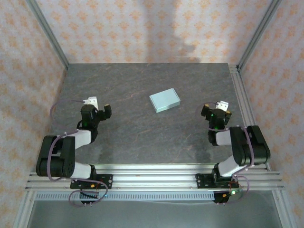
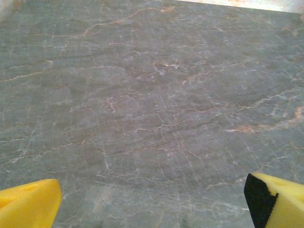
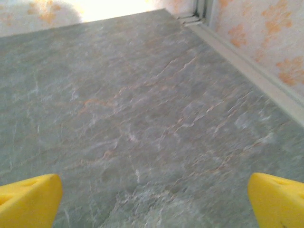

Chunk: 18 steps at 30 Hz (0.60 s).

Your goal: Fold the paper box

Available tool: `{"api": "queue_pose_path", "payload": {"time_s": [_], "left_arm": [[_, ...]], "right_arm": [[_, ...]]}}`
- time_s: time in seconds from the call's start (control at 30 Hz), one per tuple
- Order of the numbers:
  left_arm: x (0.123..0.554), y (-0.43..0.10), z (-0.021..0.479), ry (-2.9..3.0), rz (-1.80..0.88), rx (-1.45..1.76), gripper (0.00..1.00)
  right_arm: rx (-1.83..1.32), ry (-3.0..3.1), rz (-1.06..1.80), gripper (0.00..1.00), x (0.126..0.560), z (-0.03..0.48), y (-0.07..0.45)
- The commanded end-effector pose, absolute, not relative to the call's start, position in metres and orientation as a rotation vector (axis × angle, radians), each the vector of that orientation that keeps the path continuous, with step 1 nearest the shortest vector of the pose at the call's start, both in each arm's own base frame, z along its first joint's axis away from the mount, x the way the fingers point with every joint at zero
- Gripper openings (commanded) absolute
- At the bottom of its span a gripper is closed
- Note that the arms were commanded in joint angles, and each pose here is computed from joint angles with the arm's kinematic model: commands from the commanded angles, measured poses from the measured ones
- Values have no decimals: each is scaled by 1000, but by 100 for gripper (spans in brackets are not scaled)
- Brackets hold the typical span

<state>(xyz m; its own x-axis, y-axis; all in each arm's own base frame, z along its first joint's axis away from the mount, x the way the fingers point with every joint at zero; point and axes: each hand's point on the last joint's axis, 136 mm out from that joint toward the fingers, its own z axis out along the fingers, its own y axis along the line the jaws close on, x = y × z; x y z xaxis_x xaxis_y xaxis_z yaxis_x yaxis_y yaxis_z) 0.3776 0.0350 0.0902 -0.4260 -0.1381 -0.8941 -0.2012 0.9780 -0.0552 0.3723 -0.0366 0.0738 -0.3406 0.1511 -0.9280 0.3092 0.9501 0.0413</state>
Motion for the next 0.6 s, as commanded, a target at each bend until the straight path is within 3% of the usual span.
{"api": "queue_pose_path", "payload": {"time_s": [0.0, 0.57], "left_arm": [[387, 43, 99, 1945, 189, -269, 100], [392, 28, 95, 1966, 208, -190, 100]], "right_arm": [[332, 1849, -127, 100, 383, 96, -34], [368, 1863, -162, 99, 390, 95, -41]]}}
